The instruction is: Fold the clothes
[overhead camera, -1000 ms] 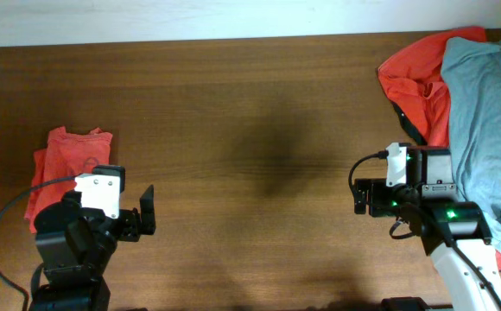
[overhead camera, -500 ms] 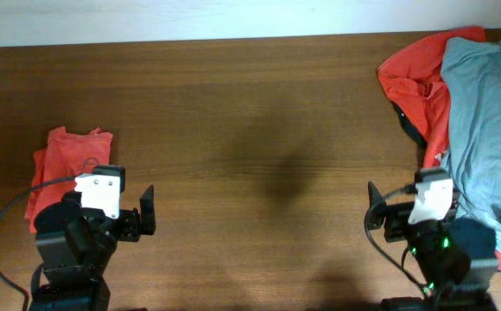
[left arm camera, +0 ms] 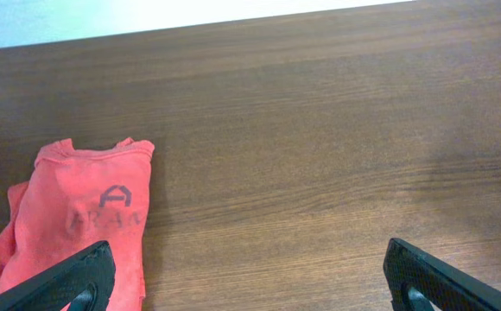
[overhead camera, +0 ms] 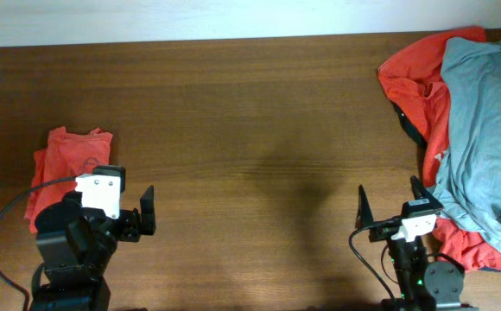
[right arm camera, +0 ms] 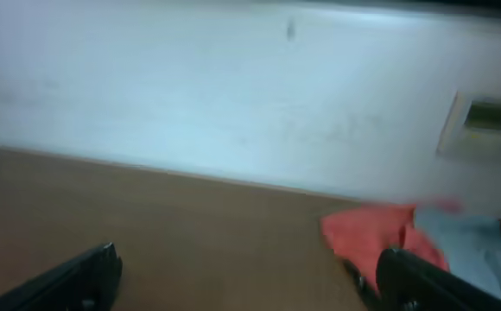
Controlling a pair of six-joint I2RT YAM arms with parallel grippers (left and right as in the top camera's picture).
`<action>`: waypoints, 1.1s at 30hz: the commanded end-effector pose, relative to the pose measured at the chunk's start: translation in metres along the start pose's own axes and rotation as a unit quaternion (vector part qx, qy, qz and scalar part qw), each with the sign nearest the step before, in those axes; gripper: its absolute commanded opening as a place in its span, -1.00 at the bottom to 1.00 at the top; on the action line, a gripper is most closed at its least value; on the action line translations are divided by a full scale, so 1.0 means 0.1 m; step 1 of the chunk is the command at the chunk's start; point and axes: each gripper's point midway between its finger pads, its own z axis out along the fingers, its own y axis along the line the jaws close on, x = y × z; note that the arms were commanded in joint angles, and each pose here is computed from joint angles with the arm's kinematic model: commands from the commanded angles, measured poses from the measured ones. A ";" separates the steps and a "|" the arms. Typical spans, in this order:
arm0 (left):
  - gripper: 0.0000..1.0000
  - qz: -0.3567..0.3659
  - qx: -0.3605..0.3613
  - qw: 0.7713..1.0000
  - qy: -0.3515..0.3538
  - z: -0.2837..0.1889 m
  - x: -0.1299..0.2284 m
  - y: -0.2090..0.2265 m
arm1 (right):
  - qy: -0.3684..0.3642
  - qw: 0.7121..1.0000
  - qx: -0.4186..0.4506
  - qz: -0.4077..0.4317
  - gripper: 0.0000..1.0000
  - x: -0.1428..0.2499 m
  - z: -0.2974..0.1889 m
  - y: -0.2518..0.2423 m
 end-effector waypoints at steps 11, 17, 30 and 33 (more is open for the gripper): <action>0.99 -0.007 0.006 1.000 -0.001 0.00 0.00 -0.02 | 0.082 0.997 0.002 0.006 0.97 0.56 -0.01 0.02; 0.98 -0.007 0.006 1.000 -0.001 0.00 0.00 -0.02 | 0.082 0.997 0.002 0.006 0.97 0.56 -0.01 0.02; 0.98 -0.007 0.006 1.000 -0.001 0.00 0.00 -0.02 | 0.082 0.997 0.002 0.006 0.97 0.56 -0.01 0.02; 0.98 -0.007 0.006 1.000 -0.001 0.00 0.00 -0.02 | 0.082 0.997 0.002 0.006 0.97 0.56 -0.01 0.02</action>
